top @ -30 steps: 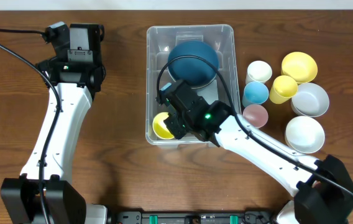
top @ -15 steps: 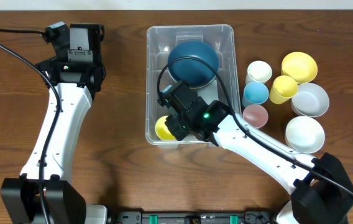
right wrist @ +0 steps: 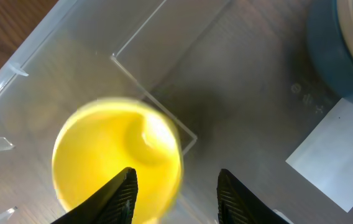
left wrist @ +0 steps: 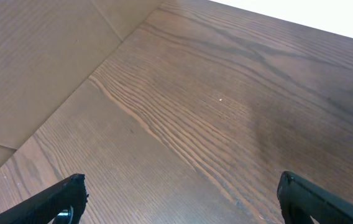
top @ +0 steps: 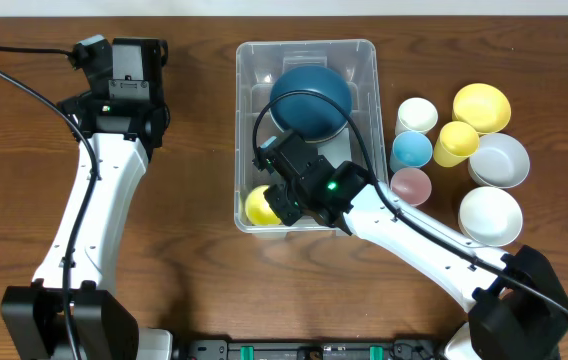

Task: Pack container
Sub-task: 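Carry the yellow cup into the container's front left and release it, then return the right gripper to the cups and grasp the pink cup rim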

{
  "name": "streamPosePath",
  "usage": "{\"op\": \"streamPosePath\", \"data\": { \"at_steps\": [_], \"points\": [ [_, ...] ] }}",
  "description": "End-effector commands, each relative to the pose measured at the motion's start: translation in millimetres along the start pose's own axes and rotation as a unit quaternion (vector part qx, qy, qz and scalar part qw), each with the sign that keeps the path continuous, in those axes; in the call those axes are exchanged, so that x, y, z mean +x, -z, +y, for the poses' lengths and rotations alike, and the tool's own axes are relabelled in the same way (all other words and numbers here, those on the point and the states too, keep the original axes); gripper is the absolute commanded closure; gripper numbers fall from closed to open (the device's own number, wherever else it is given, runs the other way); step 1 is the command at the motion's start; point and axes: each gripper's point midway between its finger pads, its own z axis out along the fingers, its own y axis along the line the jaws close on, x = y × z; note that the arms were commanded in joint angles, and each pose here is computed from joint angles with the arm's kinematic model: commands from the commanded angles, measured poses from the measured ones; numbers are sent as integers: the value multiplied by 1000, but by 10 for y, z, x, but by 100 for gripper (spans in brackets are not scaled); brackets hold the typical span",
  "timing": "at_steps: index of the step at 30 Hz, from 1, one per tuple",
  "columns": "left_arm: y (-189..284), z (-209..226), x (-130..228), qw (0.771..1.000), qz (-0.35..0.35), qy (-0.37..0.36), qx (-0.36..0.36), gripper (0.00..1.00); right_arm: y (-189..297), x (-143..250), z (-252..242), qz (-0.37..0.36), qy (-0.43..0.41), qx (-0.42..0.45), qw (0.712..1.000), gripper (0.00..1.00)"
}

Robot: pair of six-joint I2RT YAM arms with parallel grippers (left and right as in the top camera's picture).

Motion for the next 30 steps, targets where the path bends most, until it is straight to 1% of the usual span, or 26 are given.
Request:
{"op": "streamPosePath", "data": {
  "at_steps": [1,6,9,14,17,19,23,26,30],
  "points": [
    [38,77,-56,1000,-9,3,-10,2,9,-77,36,-7,-1,-3,1000,56],
    [38,77,-56,1000,-9,3,-10,2,11,-90,33,-10,-1,-3,1000,54],
    [38,77,-56,1000,-9,3,-10,2,85,-184,-9,-26,-6,0,1000,54],
    [38,77,-56,1000,-9,3,-10,2,506,-450,-225,-79,-27,19,996,52],
    [38,77,-56,1000,-9,3,-10,2,867,-462,-587,-104,-69,71,990,52],
    [38,77,-56,1000,-9,3,-10,2,1075,-350,-858,-101,-94,111,984,51],
    [38,77,-56,1000,-9,3,-10,2,1393,77,-1390,-57,-160,186,968,47],
    [38,77,-56,1000,-9,3,-10,2,1509,409,-1684,-16,-217,209,953,45],
    [38,77,-56,1000,-9,3,-10,2,1483,660,-1894,10,-263,208,942,43]
  ]
}}
